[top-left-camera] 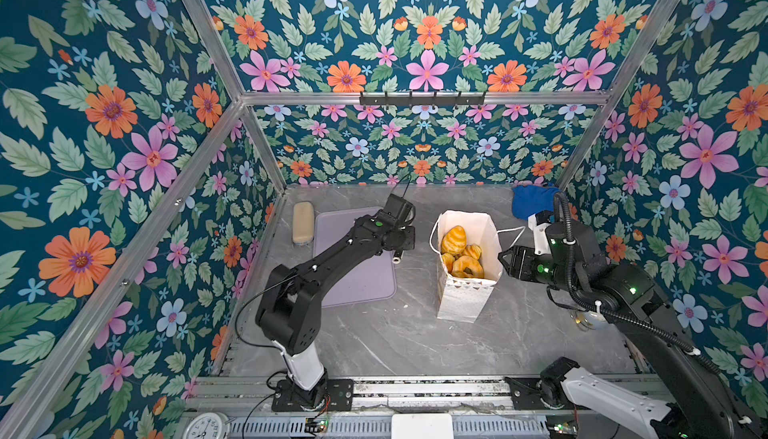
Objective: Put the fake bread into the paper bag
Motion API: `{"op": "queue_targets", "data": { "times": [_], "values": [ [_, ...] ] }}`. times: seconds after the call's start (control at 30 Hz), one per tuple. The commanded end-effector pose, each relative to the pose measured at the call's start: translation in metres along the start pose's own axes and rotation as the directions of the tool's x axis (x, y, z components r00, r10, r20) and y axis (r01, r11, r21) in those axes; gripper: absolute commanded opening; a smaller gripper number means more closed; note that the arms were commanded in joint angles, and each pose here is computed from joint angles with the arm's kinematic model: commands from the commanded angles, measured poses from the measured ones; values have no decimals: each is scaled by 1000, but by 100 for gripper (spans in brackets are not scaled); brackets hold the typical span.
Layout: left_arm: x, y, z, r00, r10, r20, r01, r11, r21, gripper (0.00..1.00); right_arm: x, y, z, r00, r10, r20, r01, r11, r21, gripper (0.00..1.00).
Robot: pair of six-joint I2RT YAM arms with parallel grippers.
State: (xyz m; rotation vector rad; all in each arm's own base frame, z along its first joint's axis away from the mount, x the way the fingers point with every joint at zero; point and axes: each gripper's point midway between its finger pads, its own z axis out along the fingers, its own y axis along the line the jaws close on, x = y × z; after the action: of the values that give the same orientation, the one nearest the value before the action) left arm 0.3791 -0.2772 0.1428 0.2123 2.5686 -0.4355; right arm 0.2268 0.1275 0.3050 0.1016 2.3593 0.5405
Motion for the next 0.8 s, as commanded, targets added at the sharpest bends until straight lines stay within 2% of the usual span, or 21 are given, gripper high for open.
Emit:
{"op": "queue_targets", "data": {
  "times": [0.0,0.23,0.33,0.43,0.7,0.77],
  "values": [
    [-24,-14,27,998,-28,58,25,999,47,17,1,-3,-1,1000,9,2,-9,1000,13,61],
    [-27,-8,91,998,-58,37,59,998,-30,17,1,-5,-1,1000,2,5,-2,1000,24,62],
    [-19,-5,107,997,-69,21,70,996,-48,26,1,-6,-2,1000,0,9,-1,1000,28,62],
    [-15,-8,115,997,-73,12,73,997,-40,39,1,-7,-1,1000,0,8,0,1000,29,62],
    [-15,-13,109,998,-61,12,62,998,-24,54,0,-5,0,1000,1,7,-1,1000,23,62],
    [-16,-13,106,998,-58,16,59,998,-25,70,0,-5,0,1000,2,6,-2,1000,21,62]
  ]
}}
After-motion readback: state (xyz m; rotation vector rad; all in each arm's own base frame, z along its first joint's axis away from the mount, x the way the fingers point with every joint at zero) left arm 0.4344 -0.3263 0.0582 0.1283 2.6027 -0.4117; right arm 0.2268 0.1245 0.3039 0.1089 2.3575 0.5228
